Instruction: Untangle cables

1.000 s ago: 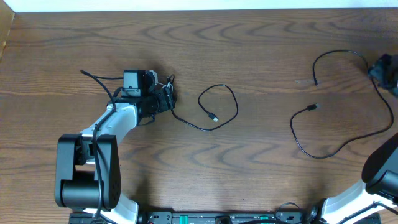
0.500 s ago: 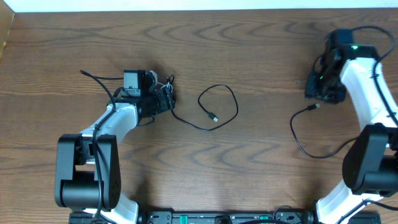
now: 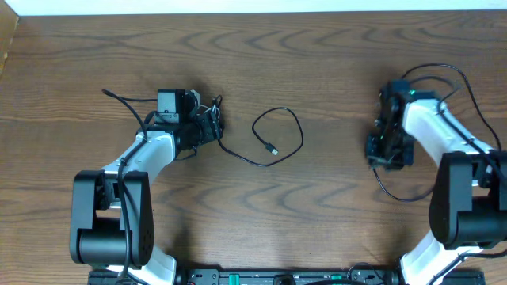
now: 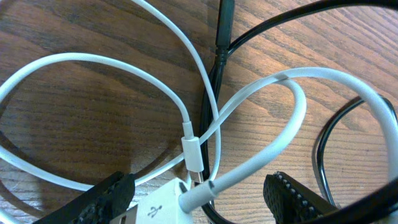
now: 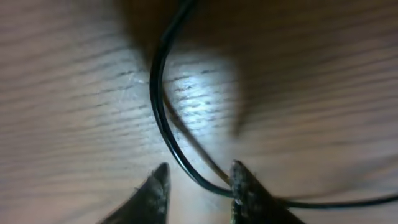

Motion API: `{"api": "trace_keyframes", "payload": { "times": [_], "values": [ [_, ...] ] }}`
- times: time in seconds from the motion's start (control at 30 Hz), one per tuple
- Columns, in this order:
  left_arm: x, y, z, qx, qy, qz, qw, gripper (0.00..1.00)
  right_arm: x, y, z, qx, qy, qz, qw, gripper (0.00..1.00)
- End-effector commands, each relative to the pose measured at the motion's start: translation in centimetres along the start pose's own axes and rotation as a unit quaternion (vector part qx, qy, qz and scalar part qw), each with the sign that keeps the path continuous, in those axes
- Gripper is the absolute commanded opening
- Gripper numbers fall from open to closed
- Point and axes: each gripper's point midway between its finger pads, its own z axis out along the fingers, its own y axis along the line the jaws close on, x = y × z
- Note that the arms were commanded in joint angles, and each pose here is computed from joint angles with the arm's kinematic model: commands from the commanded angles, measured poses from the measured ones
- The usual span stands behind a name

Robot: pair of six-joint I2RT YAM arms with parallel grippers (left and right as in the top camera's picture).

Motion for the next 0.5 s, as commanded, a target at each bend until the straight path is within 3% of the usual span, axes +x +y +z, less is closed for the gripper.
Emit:
{"api": "trace_keyframes", "payload": {
  "times": [0.0, 0.13, 0.27, 0.47],
  "values": [
    [0.0, 0.3, -0.2, -0.007, -0.003, 0.001, 1.0, 0.72, 0.0, 0.1, 1.6, 0.003, -0.011, -0.009, 1.0, 0.2],
    [0.1, 0.3, -0.2, -0.007, -0.001, 0.001, 1.0, 0.72, -1.4, 0.5, 2.7, -0.008, -0.049, -0.009, 0.999, 0.01],
    [0.1, 0.3, -0.2, -0.007, -0.001, 0.001, 1.0, 0.72, -6.0, 0.3, 2.3, 0.006, -0.153, -0.003, 0.988, 0.01],
    [0.1, 0.4, -0.2, -0.009, -0.002, 0.001, 1.0, 0.72, -13.1, -0.7, -1.2, 0.046, -0.321, 0.018, 0.946, 0.01]
  ]
}}
